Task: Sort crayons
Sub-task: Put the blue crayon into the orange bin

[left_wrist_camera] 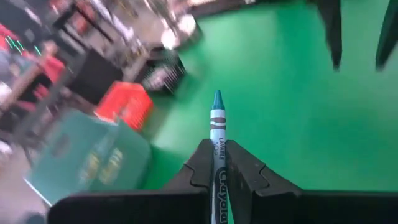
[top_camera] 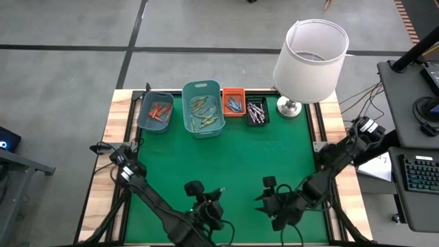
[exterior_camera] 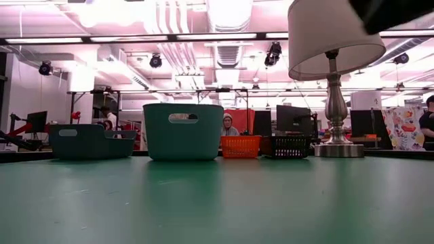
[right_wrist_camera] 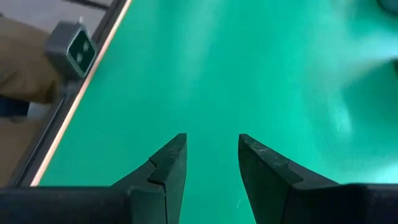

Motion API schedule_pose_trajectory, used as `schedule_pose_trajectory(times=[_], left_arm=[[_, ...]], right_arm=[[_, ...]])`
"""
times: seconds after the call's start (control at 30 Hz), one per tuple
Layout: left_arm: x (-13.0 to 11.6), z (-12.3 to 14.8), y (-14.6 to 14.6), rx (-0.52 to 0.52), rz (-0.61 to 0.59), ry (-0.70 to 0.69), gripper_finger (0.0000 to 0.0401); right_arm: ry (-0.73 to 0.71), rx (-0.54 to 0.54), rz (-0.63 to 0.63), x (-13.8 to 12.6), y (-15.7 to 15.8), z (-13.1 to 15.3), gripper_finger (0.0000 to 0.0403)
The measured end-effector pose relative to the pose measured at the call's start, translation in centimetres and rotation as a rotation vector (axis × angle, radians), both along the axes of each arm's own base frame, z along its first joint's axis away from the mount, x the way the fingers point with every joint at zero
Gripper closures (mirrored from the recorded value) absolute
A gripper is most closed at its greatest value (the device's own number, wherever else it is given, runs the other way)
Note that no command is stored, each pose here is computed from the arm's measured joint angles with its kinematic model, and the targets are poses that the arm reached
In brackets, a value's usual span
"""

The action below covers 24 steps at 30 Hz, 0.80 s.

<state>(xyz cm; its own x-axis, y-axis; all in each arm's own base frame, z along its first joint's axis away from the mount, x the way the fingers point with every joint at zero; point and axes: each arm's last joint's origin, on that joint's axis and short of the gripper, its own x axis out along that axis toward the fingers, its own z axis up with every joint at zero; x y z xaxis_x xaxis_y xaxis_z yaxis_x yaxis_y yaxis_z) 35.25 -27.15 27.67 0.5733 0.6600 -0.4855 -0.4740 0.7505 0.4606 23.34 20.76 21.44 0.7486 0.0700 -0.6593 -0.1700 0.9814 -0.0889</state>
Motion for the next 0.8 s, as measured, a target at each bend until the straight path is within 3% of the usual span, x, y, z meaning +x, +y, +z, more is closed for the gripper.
schedule_pose_trajectory(times=[0.27,0.43,0.6,0.8], left_arm=[[-3.4,3.0,2.8,0.116,-0.010,-0.061,0.0401],[-6.2,1.7,4.7,0.080,0.035,-0.113,0.0401],[-8.3,0.1,6.5,0.032,0.045,-0.255,0.0401],[-10.2,-0.3,9.1,0.049,0.028,-0.297,0.0401]], right_arm=[[-0.103,0.026,0.049,2.9,-2.3,0.2,0.0268],[-0.172,0.008,0.052,4.2,-3.4,0.8,0.0268],[-0.256,0.000,0.028,5.5,-4.7,1.5,0.0268],[-0.307,-0.030,-0.036,7.0,-7.2,2.0,0.0268]])
